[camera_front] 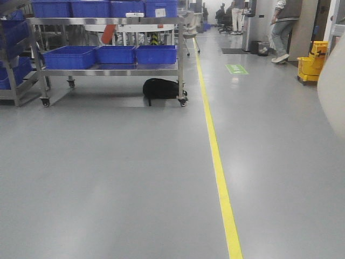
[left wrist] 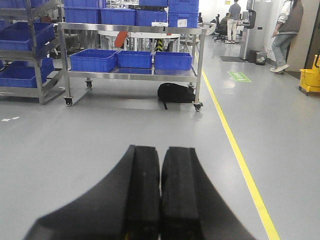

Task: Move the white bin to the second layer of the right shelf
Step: 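Drive the base away from the table holding the bin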

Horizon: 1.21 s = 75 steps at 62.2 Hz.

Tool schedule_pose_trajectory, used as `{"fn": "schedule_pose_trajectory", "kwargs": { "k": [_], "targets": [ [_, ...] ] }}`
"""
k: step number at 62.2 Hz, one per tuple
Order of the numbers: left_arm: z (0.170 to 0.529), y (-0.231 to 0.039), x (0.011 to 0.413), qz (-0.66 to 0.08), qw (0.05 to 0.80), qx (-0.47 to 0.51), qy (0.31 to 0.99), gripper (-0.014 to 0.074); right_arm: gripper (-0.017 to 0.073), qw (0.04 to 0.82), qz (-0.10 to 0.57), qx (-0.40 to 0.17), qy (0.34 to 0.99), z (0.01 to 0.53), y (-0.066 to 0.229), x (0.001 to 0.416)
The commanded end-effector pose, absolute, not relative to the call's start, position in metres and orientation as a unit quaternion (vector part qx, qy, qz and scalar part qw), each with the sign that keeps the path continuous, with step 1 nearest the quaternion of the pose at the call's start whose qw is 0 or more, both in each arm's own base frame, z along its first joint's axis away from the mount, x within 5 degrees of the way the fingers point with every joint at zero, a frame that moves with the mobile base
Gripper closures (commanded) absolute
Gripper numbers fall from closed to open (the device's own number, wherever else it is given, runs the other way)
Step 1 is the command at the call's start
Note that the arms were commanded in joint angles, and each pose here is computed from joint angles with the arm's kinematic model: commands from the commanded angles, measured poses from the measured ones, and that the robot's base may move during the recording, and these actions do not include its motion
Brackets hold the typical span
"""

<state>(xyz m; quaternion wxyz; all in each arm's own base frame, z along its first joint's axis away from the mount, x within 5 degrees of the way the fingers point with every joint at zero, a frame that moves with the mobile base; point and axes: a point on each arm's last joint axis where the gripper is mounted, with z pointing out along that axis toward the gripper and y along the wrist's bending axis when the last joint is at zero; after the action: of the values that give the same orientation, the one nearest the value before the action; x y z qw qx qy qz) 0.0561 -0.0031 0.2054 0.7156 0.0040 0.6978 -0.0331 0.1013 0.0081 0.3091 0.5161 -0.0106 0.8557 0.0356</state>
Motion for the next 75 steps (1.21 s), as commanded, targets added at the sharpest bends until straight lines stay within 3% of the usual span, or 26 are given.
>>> {"fn": "schedule_pose_trajectory", "kwargs": {
  "k": [1,75],
  "targets": [
    [0.2045,-0.0027,0.0557,-0.038,0.740,0.000,0.672,0.0509,0.0507,0.568,0.041,-0.011,0.822,0.3272,0.0087,0.1040],
    [0.2045,-0.0027,0.0557,-0.038,0.740,0.000,0.672,0.0509,0.0507,0.568,0.041,-0.011,0.822,0.3271,0.0087,0.1041]
  ]
}}
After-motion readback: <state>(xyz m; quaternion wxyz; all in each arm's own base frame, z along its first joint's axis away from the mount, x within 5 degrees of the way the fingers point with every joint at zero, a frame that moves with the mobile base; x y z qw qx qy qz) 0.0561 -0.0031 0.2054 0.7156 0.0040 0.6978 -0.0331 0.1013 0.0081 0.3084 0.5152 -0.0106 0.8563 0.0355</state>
